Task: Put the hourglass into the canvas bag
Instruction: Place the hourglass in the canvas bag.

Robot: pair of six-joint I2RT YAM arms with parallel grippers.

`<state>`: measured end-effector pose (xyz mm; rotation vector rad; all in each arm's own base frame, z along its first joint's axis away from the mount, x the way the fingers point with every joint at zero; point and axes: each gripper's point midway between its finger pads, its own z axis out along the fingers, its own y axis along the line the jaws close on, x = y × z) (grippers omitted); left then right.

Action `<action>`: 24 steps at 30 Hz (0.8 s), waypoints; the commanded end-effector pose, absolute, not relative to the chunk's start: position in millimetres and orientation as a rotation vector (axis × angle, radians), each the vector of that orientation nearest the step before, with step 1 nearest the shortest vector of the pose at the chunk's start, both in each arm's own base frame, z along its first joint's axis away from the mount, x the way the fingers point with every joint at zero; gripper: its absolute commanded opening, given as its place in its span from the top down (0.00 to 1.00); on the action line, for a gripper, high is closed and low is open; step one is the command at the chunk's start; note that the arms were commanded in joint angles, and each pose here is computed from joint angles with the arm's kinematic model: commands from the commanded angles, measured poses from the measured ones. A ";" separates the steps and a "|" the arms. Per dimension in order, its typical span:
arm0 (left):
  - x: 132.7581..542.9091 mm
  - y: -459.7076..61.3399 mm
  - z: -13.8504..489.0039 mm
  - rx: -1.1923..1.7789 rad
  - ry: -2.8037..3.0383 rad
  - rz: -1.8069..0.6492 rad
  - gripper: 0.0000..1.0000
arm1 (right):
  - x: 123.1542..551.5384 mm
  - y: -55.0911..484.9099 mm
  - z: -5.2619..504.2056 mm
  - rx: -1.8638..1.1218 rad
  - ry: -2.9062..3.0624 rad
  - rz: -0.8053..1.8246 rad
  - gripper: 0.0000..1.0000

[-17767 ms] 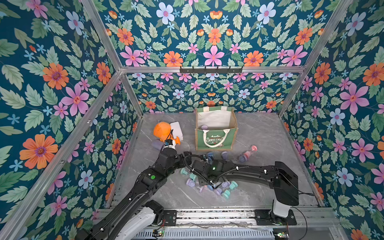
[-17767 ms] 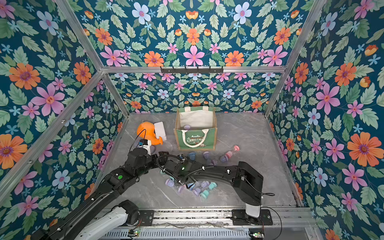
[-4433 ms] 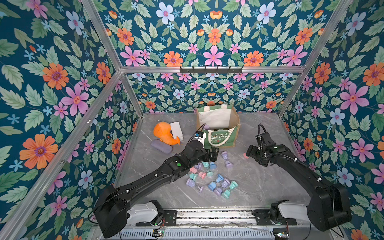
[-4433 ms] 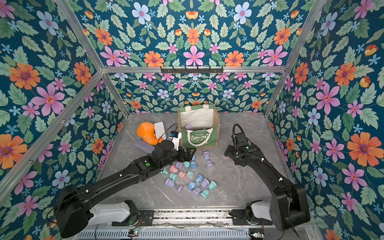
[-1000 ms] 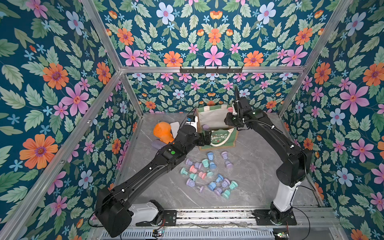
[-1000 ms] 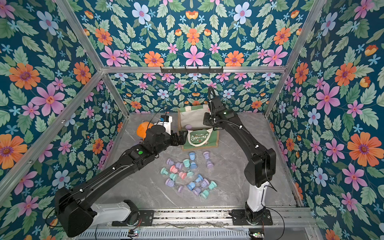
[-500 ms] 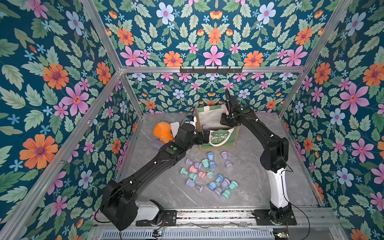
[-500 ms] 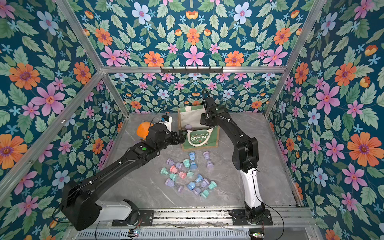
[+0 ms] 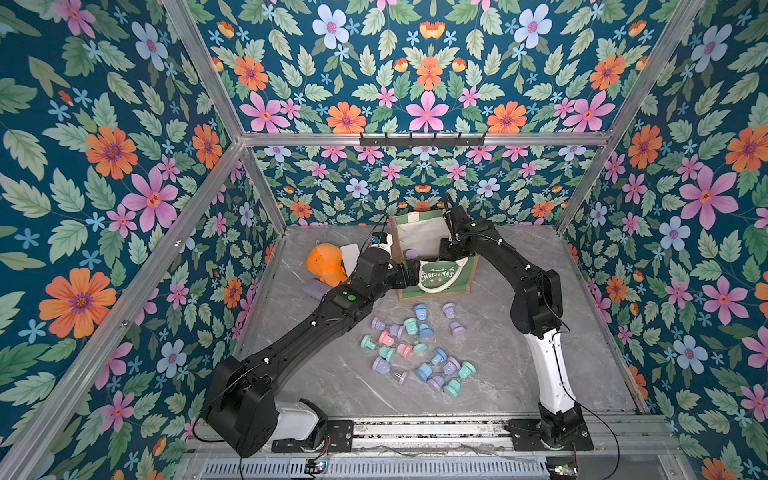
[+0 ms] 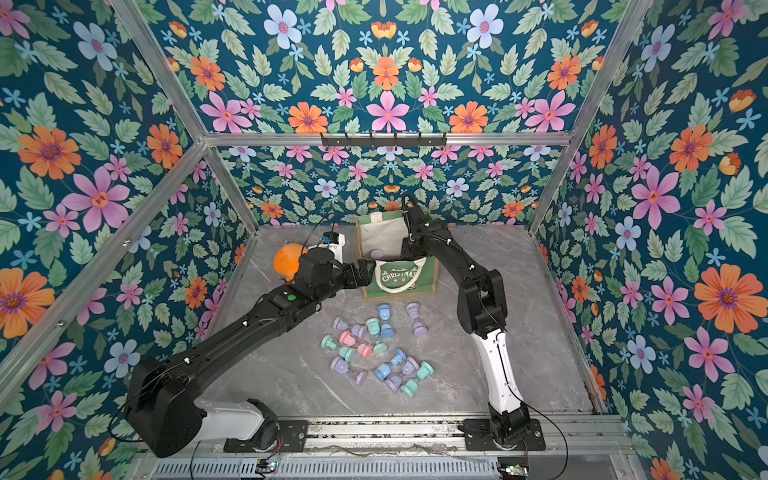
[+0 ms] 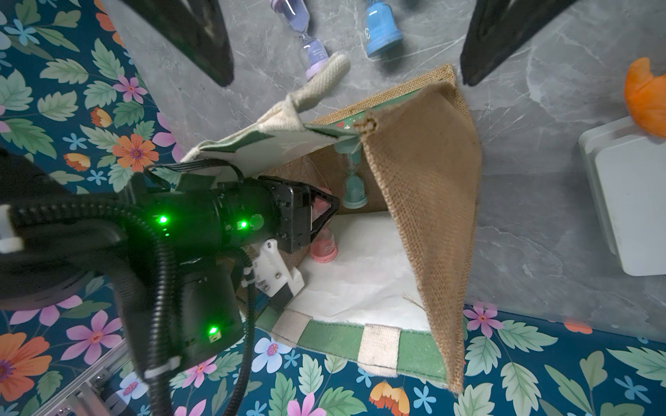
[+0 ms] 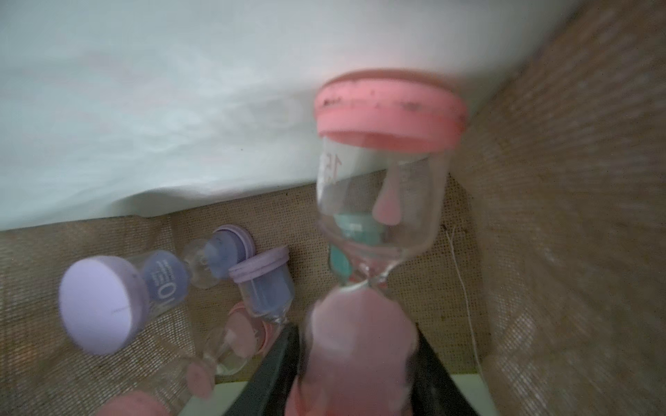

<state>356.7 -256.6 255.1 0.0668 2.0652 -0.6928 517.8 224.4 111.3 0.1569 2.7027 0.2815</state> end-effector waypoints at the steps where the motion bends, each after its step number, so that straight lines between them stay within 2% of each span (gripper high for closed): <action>1: 358.2 -258.6 260.1 0.065 2.049 -0.713 0.00 | 515.7 220.5 106.4 0.173 2.717 0.247 0.66; 8: 357.4 -257.9 261.6 0.064 2.047 -0.716 0.00 | 514.7 217.5 108.0 0.178 2.714 0.229 0.52; 16: 356.3 -256.9 267.0 0.063 2.038 -0.715 0.00 | 513.9 214.7 132.3 0.168 2.676 0.232 0.45; 24: 351.4 -253.4 275.2 0.063 2.027 -0.721 0.00 | 499.2 216.9 185.4 0.144 2.613 0.311 0.39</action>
